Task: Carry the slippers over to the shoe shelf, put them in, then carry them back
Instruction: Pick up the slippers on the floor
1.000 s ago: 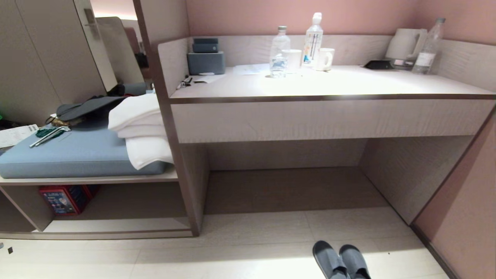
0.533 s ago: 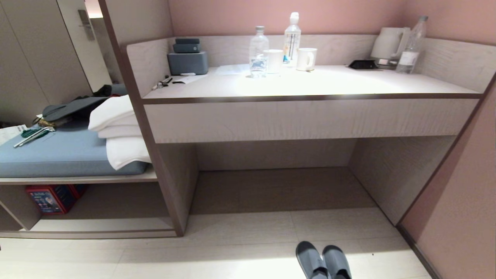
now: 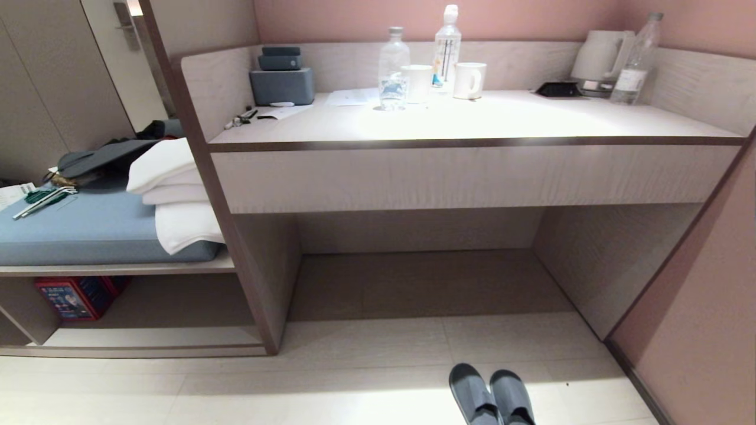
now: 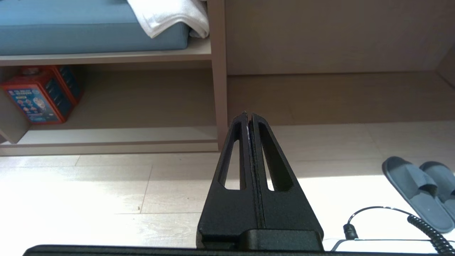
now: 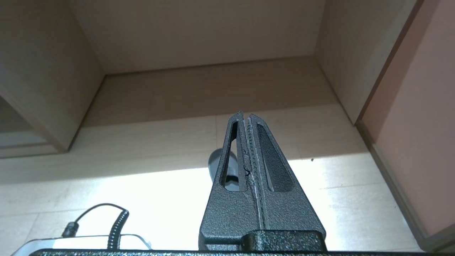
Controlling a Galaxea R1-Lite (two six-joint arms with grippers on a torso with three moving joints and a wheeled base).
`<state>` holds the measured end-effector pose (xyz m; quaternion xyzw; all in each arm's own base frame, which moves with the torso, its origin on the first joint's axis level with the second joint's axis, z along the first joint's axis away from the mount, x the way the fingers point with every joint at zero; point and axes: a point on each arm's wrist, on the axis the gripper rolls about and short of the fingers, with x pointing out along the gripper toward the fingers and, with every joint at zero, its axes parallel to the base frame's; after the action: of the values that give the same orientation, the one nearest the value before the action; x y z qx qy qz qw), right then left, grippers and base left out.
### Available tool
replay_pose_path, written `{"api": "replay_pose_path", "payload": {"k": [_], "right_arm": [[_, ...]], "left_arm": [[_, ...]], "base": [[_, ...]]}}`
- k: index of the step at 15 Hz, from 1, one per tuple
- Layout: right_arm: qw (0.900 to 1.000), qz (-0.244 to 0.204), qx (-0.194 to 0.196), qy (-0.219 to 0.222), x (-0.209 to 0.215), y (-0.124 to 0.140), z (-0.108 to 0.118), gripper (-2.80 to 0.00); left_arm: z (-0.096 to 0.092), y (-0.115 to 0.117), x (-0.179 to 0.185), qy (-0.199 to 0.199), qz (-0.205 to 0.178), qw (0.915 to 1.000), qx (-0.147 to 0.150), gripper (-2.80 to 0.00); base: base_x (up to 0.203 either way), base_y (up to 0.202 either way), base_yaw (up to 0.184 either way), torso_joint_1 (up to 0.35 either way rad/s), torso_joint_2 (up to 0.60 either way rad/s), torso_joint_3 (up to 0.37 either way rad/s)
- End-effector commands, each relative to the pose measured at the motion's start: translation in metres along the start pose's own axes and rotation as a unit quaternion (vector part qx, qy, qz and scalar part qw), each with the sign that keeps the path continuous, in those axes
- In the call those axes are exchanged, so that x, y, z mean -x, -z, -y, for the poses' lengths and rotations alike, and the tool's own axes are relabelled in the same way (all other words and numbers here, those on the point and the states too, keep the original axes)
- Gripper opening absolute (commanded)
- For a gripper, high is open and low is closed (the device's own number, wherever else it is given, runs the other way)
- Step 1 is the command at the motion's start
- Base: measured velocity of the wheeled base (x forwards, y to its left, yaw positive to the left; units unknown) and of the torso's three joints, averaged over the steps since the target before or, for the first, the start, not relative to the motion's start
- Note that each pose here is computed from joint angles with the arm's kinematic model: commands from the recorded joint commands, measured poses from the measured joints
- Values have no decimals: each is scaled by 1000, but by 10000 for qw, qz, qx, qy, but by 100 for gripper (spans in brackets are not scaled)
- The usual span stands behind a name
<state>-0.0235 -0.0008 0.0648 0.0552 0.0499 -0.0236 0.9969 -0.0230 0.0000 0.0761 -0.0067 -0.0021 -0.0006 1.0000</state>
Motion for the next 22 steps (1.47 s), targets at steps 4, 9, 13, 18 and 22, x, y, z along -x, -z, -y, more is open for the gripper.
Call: {"api": "replay_pose_path", "payload": {"k": [4, 9, 13, 18, 22], "right_arm": [[10000, -9, -5, 8, 0, 0, 0, -280], [10000, -16, -4, 9, 0, 0, 0, -280], [10000, -17, -4, 2, 0, 0, 0, -280], [10000, -17, -4, 2, 0, 0, 0, -280], [10000, -16, -4, 9, 0, 0, 0, -280]], "left_arm": [[0, 0, 0, 9, 2, 10000, 2, -280], [0, 0, 0, 9, 2, 10000, 2, -280], [0, 0, 0, 3, 2, 10000, 2, -280], [0, 0, 0, 8, 2, 10000, 2, -280], [0, 0, 0, 9, 2, 10000, 2, -280]], "base": [[0, 0, 0, 4, 1, -195], [0, 0, 0, 3, 1, -199], [0, 0, 0, 3, 4, -197], [0, 0, 0, 1, 0, -199], [0, 0, 0, 3, 4, -198]]}}
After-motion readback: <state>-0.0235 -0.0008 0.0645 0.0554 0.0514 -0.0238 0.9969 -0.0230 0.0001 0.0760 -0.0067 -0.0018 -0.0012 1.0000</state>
